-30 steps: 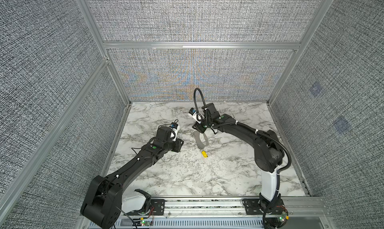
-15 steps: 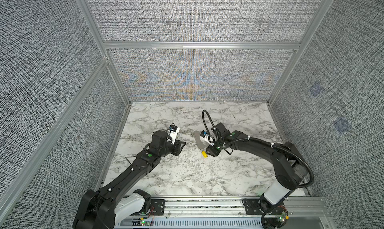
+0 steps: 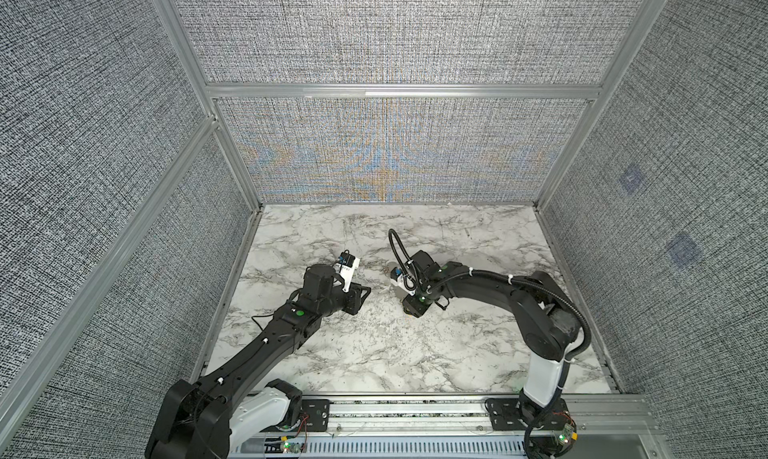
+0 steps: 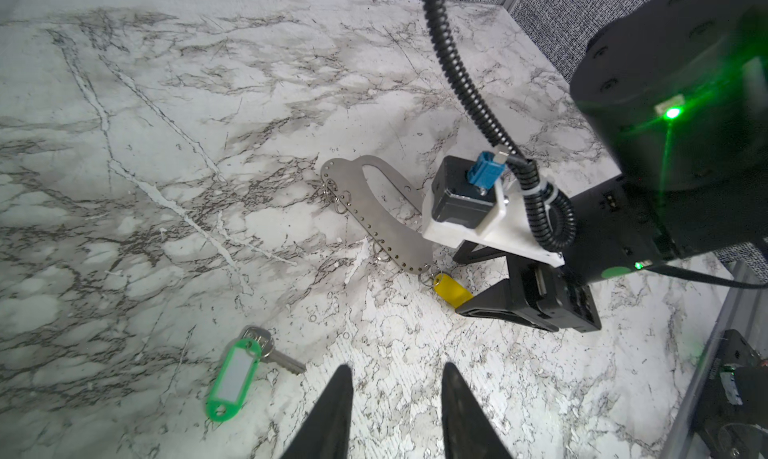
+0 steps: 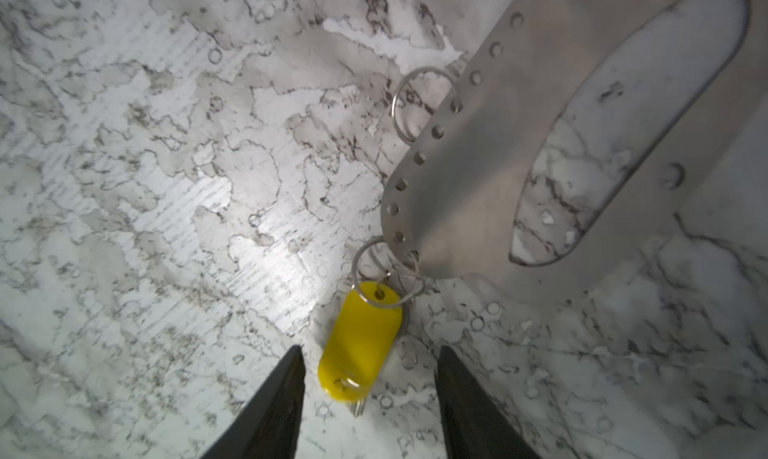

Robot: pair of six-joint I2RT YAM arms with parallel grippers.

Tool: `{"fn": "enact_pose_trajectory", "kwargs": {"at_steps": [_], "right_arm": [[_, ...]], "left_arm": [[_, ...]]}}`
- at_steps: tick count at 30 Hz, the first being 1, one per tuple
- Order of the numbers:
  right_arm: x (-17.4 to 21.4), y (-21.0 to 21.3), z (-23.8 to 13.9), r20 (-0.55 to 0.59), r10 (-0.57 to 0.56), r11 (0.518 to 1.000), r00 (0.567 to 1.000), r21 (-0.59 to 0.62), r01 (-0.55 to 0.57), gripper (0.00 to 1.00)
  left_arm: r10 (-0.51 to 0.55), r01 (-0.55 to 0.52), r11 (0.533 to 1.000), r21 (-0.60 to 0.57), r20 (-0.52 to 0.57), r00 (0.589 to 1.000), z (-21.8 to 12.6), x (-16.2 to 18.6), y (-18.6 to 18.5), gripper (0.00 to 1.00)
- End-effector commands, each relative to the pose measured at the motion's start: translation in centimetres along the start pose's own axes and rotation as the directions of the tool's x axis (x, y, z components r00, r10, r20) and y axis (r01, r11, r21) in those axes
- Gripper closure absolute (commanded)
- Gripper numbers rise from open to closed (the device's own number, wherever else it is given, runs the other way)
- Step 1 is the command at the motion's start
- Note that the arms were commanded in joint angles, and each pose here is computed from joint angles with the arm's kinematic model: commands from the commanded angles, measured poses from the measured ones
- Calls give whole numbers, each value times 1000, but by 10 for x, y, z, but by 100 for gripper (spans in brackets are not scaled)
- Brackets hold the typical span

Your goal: Remove the keys from the keyring

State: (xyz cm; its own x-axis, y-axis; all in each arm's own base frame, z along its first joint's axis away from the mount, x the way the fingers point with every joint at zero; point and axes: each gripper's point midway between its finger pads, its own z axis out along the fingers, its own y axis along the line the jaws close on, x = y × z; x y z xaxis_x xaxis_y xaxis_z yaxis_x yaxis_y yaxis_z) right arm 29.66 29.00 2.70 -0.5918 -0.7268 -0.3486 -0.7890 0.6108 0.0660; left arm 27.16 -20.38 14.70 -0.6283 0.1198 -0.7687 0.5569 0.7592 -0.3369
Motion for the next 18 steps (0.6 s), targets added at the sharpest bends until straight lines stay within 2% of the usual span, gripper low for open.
{"fn": "enact_pose_trajectory", "kwargs": {"at_steps": [1, 6, 13, 18], "right_arm": [[0, -1, 3, -15, 9, 1000, 1000, 10, -8, 49], [0, 4, 8, -31, -25, 1000, 999, -3, 25, 56], [21, 10, 6, -81, -74, 997, 994, -16, 72, 67], [33, 19, -4, -73, -122, 991, 990, -56, 118, 69]], "left_arm": [[24, -24, 1000, 2, 12, 1000, 1, -2, 0, 62], [26, -26, 1000, 1, -2, 1000, 4, 1, 1, 62], [24, -24, 1000, 2, -4, 1000, 5, 2, 1, 62], [15, -15, 1000, 6, 5, 1000, 4, 2, 1, 62]]}}
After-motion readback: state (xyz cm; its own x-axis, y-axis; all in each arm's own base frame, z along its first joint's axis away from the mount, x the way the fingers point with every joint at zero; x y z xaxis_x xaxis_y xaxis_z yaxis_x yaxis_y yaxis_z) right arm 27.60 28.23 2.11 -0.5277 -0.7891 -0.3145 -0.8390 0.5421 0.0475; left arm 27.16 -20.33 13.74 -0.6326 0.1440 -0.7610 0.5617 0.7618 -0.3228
